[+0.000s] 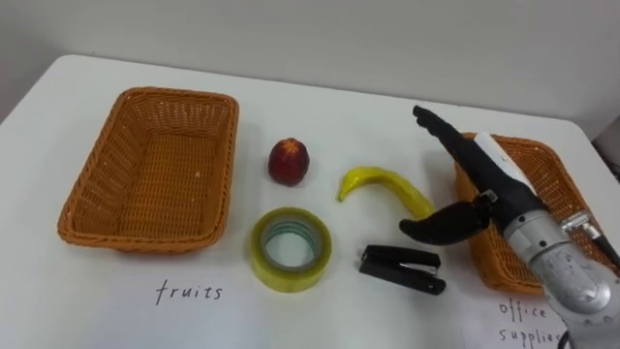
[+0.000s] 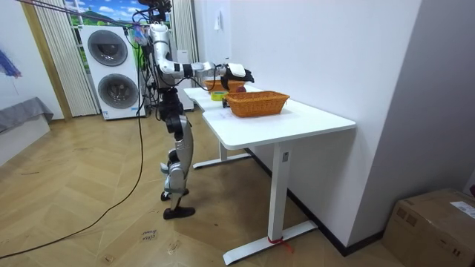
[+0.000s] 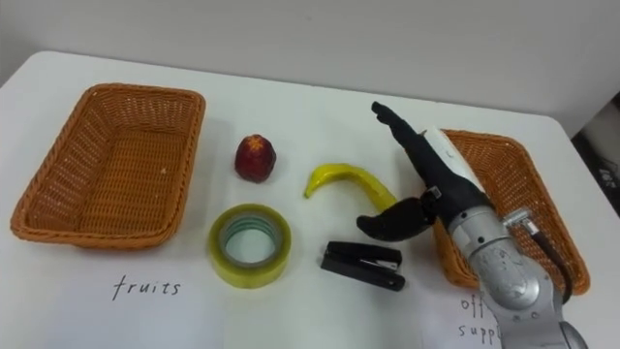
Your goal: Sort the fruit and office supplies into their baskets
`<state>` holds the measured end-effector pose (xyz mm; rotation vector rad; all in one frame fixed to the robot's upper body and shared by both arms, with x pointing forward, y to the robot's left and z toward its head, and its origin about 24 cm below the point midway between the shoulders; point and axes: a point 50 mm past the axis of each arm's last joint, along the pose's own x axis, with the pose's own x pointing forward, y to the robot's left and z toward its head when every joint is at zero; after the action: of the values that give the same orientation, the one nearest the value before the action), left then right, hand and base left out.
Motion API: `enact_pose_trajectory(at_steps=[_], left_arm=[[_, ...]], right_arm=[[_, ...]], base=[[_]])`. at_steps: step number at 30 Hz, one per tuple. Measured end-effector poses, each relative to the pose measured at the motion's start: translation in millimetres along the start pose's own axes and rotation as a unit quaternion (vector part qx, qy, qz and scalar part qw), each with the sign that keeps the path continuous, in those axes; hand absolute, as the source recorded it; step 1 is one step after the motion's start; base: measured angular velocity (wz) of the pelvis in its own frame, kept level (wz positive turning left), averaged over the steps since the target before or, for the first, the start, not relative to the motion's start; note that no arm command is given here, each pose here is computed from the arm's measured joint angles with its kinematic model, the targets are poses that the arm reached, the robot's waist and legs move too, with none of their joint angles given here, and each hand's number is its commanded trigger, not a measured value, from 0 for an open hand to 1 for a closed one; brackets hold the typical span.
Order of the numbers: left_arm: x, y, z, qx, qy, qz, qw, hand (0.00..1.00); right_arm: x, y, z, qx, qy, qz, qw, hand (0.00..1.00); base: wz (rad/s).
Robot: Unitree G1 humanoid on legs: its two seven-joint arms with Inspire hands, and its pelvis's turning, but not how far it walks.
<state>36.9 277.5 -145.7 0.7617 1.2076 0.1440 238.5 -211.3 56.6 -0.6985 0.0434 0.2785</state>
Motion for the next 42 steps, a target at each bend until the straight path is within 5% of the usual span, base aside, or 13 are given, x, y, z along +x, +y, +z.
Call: enact_pose_trajectory(at_steps=[25, 42], left_arm=[[-0.5, 6.3, 6.9, -0.003, -0.013, 0.024, 1.0, 0.0], [-1.8, 5.4, 2.8, -0.001, -0.007, 0.024, 1.0, 0.0]], right_arm=[[-1.4, 21.8, -9.3, -0.031, 0.065, 0.154, 0.985, 0.0], [-3.7, 26.6, -16.7, -0.029, 0.092, 0.197, 0.976, 0.0]], base=[[0.0], [0.0]])
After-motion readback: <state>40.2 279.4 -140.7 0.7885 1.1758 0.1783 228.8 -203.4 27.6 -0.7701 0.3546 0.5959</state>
